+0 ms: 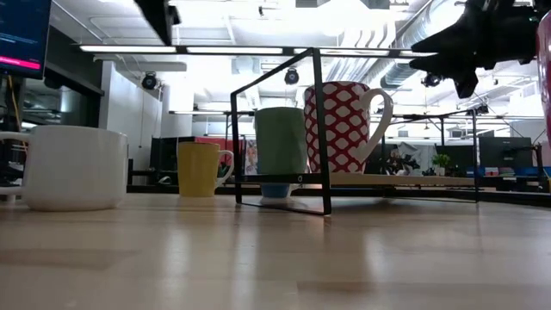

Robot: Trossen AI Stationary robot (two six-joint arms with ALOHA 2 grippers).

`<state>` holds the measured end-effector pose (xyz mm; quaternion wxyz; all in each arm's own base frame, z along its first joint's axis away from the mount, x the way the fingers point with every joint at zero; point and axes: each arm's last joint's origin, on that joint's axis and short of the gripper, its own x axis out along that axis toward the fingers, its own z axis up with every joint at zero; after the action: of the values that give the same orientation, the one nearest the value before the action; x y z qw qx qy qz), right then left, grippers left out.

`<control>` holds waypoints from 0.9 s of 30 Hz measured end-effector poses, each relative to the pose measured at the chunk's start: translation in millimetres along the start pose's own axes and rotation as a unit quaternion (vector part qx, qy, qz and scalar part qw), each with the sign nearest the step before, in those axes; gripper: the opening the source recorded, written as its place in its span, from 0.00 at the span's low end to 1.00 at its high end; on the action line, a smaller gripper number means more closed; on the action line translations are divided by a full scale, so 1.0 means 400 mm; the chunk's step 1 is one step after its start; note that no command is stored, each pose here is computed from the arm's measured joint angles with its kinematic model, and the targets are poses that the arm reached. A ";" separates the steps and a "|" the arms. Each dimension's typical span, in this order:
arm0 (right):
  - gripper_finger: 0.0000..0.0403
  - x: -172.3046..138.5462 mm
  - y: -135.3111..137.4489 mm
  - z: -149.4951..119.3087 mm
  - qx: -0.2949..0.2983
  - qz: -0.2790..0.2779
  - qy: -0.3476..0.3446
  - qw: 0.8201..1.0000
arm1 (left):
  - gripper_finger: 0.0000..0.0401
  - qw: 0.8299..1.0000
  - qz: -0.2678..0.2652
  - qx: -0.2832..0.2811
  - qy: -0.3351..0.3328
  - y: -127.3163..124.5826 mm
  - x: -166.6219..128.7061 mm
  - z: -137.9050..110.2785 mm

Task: Place coffee mugs
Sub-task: Put the blue mug on the shelf

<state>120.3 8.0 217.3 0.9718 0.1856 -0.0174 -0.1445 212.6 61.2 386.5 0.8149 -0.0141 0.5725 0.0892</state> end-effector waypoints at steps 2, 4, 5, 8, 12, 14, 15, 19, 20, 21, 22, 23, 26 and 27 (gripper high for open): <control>0.31 0.000 0.000 0.007 0.007 -0.009 -0.016 1.000 | 0.17 1.000 0.006 -0.009 -0.020 0.005 -0.004 -0.037; 0.31 0.000 0.001 0.012 0.013 -0.014 -0.030 0.999 | 0.17 0.999 0.011 -0.016 -0.035 0.007 -0.002 -0.071; 0.31 -0.001 0.001 0.014 0.014 -0.015 -0.034 0.999 | 0.17 0.999 0.013 -0.020 -0.042 0.007 0.001 -0.087; 0.31 -0.001 0.002 0.018 0.018 -0.017 -0.043 0.999 | 0.17 0.998 0.019 -0.035 -0.058 0.006 0.017 -0.137; 0.31 -0.001 0.001 0.021 0.021 -0.026 -0.051 0.998 | 0.17 0.993 0.025 -0.070 -0.091 0.000 0.050 -0.200; 0.31 -0.001 0.001 0.024 0.024 -0.033 -0.059 0.997 | 0.17 0.990 0.026 -0.089 -0.111 -0.005 0.066 -0.234; 0.31 -0.002 0.001 0.025 0.026 -0.037 -0.063 0.997 | 0.17 0.987 0.026 -0.099 -0.123 -0.009 0.075 -0.249; 0.31 -0.003 -0.002 0.032 0.033 -0.060 -0.082 0.994 | 0.17 0.972 0.025 -0.140 -0.185 -0.021 0.113 -0.307; 0.31 -0.003 -0.002 0.033 0.034 -0.067 -0.086 0.993 | 0.17 0.967 0.024 -0.150 -0.205 -0.024 0.124 -0.318; 0.31 -0.003 -0.003 0.034 0.036 -0.072 -0.089 0.993 | 0.17 0.961 0.023 -0.159 -0.224 -0.026 0.136 -0.329; 0.31 -0.004 -0.004 0.035 0.037 -0.079 -0.094 0.992 | 0.17 0.954 0.022 -0.169 -0.245 -0.028 0.148 -0.337; 0.31 -0.004 -0.004 0.037 0.040 -0.085 -0.100 0.991 | 0.17 0.948 0.020 -0.177 -0.265 -0.029 0.158 -0.344; 0.31 -0.006 -0.006 0.042 0.047 -0.106 -0.116 0.986 | 0.17 0.928 0.015 -0.194 -0.318 -0.033 0.193 -0.358; 0.31 -0.006 -0.007 0.044 0.049 -0.112 -0.121 0.985 | 0.17 0.923 0.013 -0.198 -0.330 -0.034 0.207 -0.362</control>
<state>115.6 0.0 232.7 0.9301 0.2145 -0.1210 -0.2726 107.1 40.5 258.1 0.9369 -0.1381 0.2422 0.2110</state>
